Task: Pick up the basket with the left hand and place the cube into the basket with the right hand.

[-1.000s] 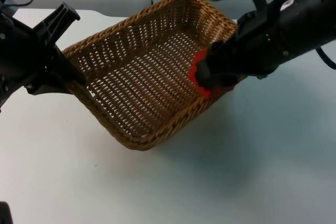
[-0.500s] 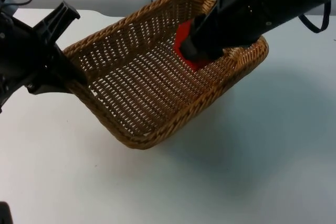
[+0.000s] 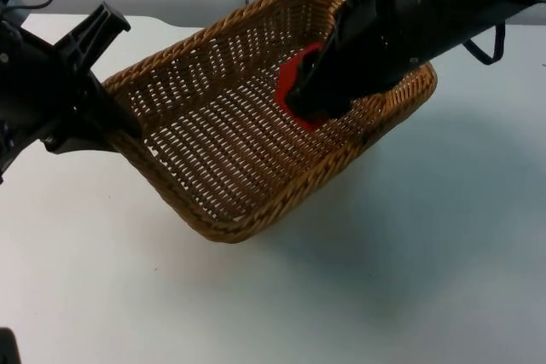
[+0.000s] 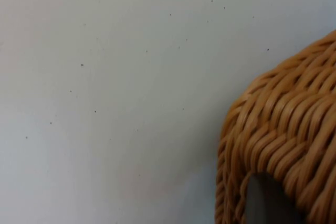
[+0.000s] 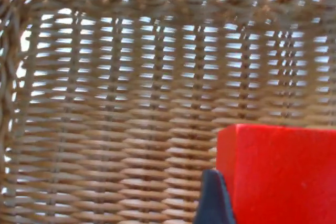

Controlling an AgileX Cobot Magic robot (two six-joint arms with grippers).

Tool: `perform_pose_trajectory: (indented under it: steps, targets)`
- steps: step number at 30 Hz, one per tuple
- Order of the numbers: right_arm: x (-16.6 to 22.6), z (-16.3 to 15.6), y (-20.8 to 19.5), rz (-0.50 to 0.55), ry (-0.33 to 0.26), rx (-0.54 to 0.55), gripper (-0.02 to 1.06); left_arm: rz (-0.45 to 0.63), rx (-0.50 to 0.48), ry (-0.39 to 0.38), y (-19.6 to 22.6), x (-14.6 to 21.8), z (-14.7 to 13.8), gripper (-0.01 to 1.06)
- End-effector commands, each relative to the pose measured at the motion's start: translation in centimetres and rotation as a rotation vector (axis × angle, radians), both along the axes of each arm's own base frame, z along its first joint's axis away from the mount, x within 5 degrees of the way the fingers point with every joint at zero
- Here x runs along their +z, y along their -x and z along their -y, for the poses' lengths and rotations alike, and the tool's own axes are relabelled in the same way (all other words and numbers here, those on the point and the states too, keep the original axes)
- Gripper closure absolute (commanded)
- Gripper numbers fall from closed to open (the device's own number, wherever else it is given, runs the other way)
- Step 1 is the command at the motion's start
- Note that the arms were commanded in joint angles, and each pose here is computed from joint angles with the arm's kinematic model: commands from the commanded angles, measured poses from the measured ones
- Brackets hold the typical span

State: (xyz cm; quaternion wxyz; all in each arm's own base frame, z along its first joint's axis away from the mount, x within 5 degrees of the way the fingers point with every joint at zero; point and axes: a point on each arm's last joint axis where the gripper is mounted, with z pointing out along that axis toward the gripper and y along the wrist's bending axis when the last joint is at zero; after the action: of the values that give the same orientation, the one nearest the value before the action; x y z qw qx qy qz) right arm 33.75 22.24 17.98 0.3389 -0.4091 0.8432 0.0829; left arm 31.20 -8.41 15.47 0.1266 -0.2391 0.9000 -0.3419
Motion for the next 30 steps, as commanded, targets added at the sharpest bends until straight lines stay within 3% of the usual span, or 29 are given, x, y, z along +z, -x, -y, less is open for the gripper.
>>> perform_pose_trajectory:
  steps: [1, 4, 7, 14, 19, 27, 30]
  targets:
    - [0.9, -0.4, -0.3, 0.044, -0.003, 0.025, 0.34, 0.002, 0.009, 0.039, 0.1, 0.7, 0.3, 1.05]
    - [2.6, -1.0, -1.1, 0.095, -0.009, 0.056, 0.07, 0.002, 0.009, 0.039, 0.1, 0.7, 0.3, 1.05]
    - [3.7, -1.3, -1.6, 0.131, -0.023, 0.063, 0.0, 0.002, 0.009, 0.039, 0.1, 0.7, 0.3, 1.05]
    - [8.7, -1.3, -2.6, 0.228, -0.081, 0.061, 0.0, 0.002, 0.009, 0.039, 0.1, 0.7, 0.3, 1.05]
    - [15.3, 1.0, -2.4, 0.338, -0.16, 0.013, 0.0, 0.002, 0.009, 0.039, 0.1, 0.7, 0.3, 1.05]
    - [19.2, 2.4, -0.2, 0.38, -0.199, 0.012, 0.0, 0.016, 0.005, 0.031, 0.0, 0.7, 0.2, 1.05]
    - [19.4, 2.5, 0.2, 0.363, -0.195, 0.02, 0.0, -0.021, 0.017, 0.069, 0.2, 0.6, 0.5, 1.05]
